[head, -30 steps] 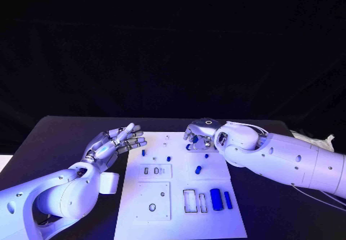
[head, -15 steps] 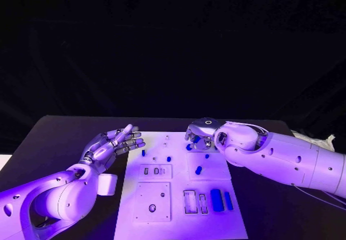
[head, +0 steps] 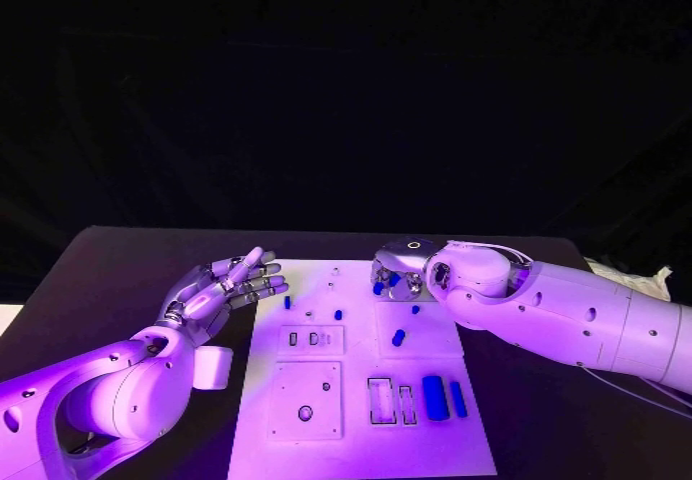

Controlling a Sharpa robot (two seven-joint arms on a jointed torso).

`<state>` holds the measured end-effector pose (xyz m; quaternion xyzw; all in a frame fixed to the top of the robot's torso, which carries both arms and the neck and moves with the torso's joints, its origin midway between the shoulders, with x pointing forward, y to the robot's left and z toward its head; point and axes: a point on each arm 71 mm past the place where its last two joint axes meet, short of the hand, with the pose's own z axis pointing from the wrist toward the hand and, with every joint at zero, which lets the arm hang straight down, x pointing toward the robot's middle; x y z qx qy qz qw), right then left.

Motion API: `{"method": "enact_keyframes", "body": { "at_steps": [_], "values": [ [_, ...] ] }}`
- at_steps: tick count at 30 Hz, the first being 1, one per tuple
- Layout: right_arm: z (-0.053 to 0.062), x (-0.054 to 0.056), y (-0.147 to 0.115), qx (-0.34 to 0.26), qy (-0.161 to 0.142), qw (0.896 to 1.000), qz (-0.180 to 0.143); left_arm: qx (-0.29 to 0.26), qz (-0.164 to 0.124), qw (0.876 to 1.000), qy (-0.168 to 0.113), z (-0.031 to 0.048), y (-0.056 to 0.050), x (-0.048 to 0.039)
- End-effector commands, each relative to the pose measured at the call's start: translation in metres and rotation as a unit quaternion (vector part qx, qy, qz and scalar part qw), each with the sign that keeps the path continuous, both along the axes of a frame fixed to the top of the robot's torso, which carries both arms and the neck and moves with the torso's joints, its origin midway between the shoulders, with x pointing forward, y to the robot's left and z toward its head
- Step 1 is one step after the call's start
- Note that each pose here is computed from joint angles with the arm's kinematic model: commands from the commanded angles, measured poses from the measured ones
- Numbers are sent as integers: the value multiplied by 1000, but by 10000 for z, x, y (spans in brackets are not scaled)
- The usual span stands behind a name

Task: Assemble the parts on the task board

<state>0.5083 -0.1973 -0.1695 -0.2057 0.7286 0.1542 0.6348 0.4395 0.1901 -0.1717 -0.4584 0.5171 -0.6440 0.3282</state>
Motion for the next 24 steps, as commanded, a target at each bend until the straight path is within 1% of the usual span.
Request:
{"method": "enact_keyframes", "body": {
  "at_steps": [1,10,15,18,24],
  "values": [
    [-31,-2,4,-12,15,1000,5,-5,-8,1000,-1,14,-14,-2],
    [-39,9,-1,-9,18,1000,4,-5,-7,1000,0,9,-10,6],
    [-23,11,4,3,10,1000,5,-4,-7,1000,1,6,-10,9],
    [10,10,11,21,-4,1000,6,-4,-8,1000,1,4,-11,11],
    [146,-20,67,73,-57,996,14,-2,-7,1000,3,-2,-5,17]
  ]
}}
